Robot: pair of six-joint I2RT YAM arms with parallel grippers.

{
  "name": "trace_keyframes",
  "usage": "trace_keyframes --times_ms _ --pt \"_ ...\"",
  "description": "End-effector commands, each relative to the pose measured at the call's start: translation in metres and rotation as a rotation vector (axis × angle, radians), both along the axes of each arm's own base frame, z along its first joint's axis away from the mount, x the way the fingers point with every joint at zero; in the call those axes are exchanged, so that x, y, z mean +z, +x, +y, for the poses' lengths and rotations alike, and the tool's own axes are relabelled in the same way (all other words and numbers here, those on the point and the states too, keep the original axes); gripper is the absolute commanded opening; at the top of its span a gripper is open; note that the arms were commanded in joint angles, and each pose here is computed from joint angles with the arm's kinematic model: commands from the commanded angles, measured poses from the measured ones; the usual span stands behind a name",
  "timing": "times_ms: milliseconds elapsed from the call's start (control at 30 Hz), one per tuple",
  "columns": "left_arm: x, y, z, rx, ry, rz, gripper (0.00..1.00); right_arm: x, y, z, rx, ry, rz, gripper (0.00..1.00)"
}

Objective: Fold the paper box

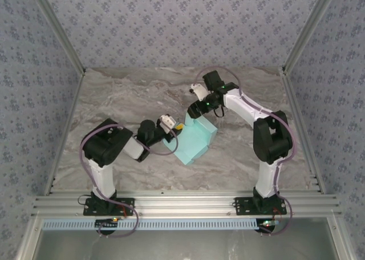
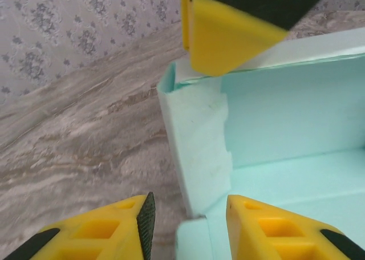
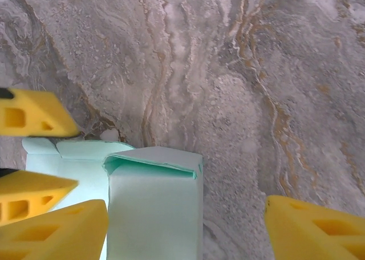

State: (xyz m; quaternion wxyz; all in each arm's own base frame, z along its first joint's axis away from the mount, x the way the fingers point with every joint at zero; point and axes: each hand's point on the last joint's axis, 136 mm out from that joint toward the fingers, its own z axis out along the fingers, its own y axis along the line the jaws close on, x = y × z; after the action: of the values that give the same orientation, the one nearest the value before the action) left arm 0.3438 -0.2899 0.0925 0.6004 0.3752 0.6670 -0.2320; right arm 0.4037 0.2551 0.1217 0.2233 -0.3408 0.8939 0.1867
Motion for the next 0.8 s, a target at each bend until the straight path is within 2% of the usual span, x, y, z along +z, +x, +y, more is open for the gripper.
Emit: trace_keyframes --times_ms 0,200,367,533,767 --pt "0.035 -0.008 0.013 0.025 -0.050 -0.087 0.40 0.003 0.001 0.012 0.033 -0.002 0.008 0.69" --pt "0.030 -0.032 0.035 0.062 -0.051 -0.040 0.40 -0.004 -0.010 0.020 0.100 -0.041 0.010 0.55" --pt "0.022 -0.036 0.048 0.115 -0.030 -0.022 0.40 -0.009 -0.020 0.023 0.142 -0.045 0.016 0.54" --pt "0.030 -0.024 0.035 0.100 -0.051 -0.038 0.40 -0.021 -0.023 0.019 0.151 -0.070 0.017 0.52" --pt "0.045 0.003 -0.002 0.035 -0.062 -0.088 0.40 -0.019 -0.009 0.002 0.077 -0.023 0.039 0.50"
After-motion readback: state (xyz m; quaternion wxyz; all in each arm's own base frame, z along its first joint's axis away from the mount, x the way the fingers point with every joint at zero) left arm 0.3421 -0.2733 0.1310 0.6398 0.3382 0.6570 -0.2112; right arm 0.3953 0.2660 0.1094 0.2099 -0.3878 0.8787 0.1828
